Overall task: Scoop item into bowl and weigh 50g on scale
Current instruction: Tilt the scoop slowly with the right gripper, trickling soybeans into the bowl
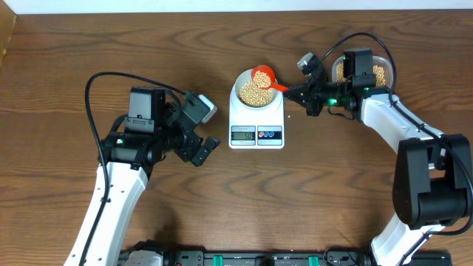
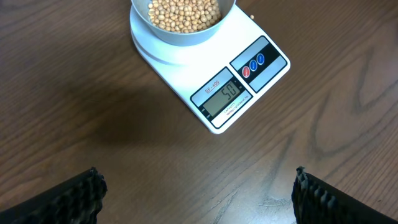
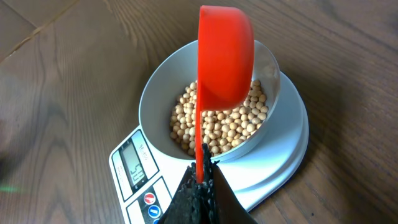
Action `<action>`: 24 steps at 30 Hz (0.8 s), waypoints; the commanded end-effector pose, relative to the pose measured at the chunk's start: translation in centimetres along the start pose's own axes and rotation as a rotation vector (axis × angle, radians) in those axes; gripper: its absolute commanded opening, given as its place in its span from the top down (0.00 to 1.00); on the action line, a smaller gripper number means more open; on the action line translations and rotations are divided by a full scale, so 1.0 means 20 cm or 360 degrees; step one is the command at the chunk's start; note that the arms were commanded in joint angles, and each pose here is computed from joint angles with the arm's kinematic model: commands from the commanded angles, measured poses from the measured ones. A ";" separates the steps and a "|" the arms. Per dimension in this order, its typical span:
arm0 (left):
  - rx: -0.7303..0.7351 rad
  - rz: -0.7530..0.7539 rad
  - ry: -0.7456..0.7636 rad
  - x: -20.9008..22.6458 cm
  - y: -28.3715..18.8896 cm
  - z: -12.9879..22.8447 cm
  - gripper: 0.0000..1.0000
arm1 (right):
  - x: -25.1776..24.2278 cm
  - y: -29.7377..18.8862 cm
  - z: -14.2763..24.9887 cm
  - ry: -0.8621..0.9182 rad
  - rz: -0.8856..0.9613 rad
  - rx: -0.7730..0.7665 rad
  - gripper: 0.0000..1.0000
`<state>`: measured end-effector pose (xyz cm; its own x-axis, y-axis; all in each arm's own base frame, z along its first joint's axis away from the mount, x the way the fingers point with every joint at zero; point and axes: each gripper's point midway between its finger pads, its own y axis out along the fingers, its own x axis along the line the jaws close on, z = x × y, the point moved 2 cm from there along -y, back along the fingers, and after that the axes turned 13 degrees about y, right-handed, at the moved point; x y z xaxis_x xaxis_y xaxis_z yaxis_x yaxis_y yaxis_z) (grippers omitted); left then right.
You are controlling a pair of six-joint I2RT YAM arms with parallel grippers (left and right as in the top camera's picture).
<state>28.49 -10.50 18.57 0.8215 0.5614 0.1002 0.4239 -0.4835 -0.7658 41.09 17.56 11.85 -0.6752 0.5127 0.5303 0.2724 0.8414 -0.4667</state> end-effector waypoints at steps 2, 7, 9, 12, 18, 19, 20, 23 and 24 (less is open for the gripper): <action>-0.0015 -0.0035 0.0034 0.02 -0.03 -0.03 0.02 | 0.06 -0.02 -0.04 -0.0069 -0.0028 -0.0021 0.99; -0.0015 -0.0035 0.0034 0.02 -0.03 -0.03 0.02 | 0.06 -0.02 -0.04 -0.0069 -0.0028 -0.0021 0.99; -0.0015 -0.0035 0.0034 0.02 -0.03 -0.03 0.02 | 0.06 -0.02 -0.04 -0.0069 -0.0028 -0.0021 0.99; -0.0015 -0.0035 0.0034 0.02 -0.03 -0.03 0.02 | 0.06 -0.02 -0.03 -0.0067 -0.0029 -0.0021 0.99; -0.0015 -0.0035 0.0034 0.02 -0.03 -0.03 0.02 | 0.06 -0.02 -0.04 0.0018 -0.0047 -0.0023 0.99; -0.0015 -0.0035 0.0034 0.02 -0.03 -0.03 0.02 | 0.07 -0.02 -0.04 0.0030 -0.0049 -0.0023 0.99; -0.0015 -0.0035 0.0034 0.02 -0.03 -0.03 0.02 | 0.07 -0.02 -0.04 0.0038 -0.0058 -0.0024 0.99; -0.0015 -0.0035 0.0034 0.02 -0.03 -0.03 0.02 | 0.09 -0.02 -0.04 0.0053 -0.0103 -0.0029 0.99; -0.0015 -0.0035 0.0034 0.02 -0.03 -0.03 0.02 | 0.10 -0.03 -0.04 0.0053 -0.0125 -0.0032 0.99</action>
<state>28.49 -10.50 18.57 0.8215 0.5614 0.1002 0.4239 -0.4835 -0.7658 40.93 17.69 11.98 -0.6536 0.5052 0.5635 0.2625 0.8497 -0.4573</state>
